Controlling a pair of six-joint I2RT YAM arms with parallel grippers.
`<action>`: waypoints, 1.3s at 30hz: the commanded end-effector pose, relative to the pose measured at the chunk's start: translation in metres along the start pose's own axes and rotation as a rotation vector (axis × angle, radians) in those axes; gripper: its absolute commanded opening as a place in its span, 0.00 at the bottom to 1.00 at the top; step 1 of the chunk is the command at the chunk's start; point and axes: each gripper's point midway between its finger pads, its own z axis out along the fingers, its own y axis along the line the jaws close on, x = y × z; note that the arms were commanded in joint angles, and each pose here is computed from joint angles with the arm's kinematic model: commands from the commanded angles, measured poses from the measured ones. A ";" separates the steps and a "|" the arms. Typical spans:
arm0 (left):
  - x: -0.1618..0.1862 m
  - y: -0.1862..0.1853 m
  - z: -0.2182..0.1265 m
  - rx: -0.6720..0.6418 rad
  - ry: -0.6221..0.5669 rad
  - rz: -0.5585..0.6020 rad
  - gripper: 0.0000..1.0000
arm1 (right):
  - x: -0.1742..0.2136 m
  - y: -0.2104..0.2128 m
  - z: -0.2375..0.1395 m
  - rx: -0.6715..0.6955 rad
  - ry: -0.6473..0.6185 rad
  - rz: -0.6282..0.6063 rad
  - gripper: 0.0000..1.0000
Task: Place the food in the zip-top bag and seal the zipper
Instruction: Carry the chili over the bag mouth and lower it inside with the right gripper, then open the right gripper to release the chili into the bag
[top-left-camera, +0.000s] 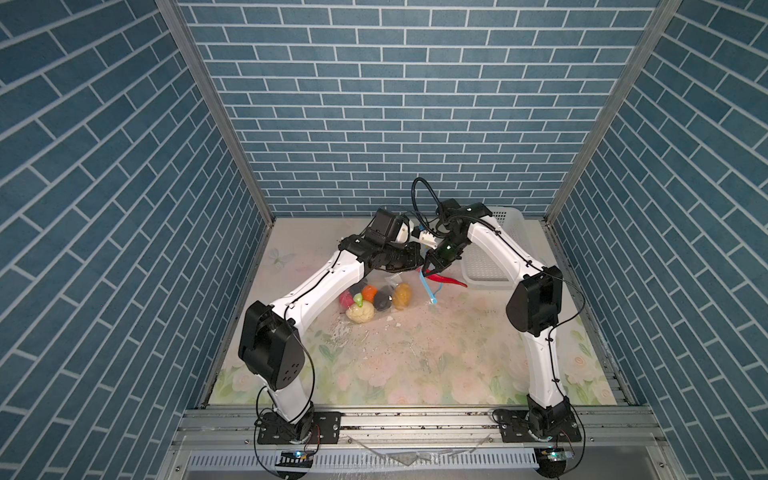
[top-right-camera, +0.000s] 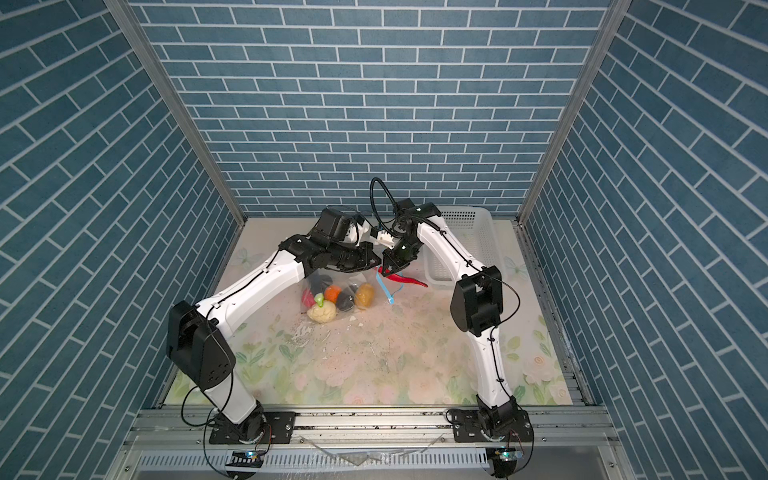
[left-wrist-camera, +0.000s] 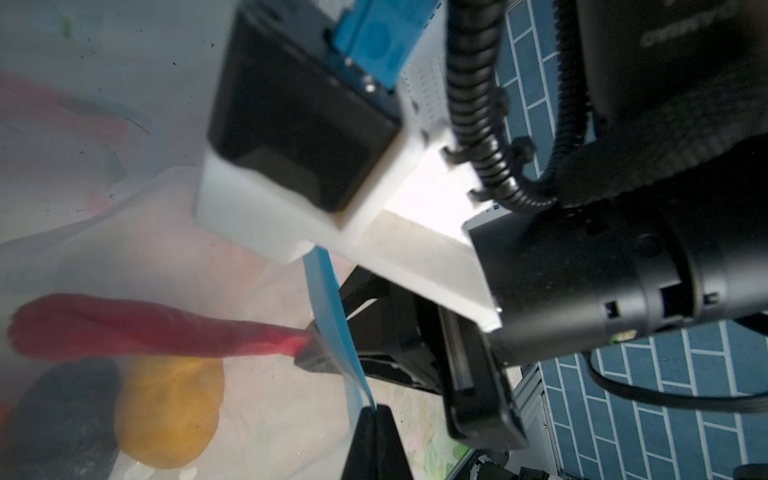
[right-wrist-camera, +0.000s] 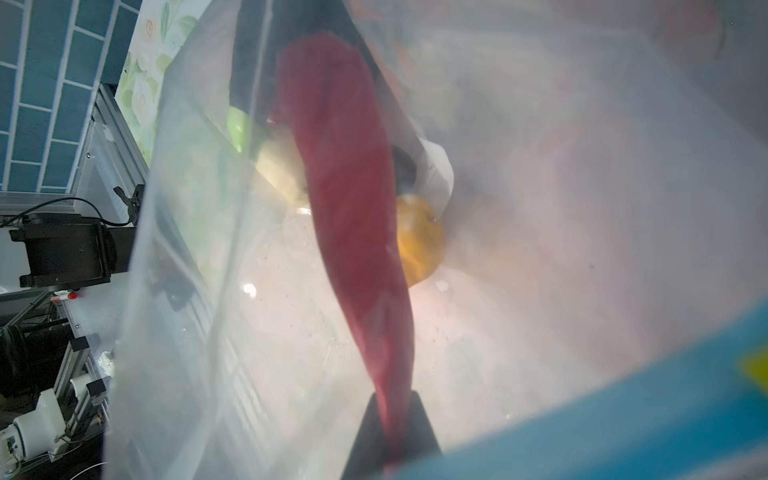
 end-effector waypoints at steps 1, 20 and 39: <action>-0.001 -0.008 -0.009 0.026 -0.020 0.010 0.02 | 0.003 0.011 0.006 -0.043 0.042 -0.050 0.14; -0.001 -0.007 -0.009 0.023 -0.025 0.015 0.02 | 0.001 0.005 0.000 0.026 0.036 -0.039 0.35; -0.008 0.001 -0.017 0.018 -0.058 0.005 0.02 | 0.030 -0.019 -0.073 0.257 -0.440 0.478 0.40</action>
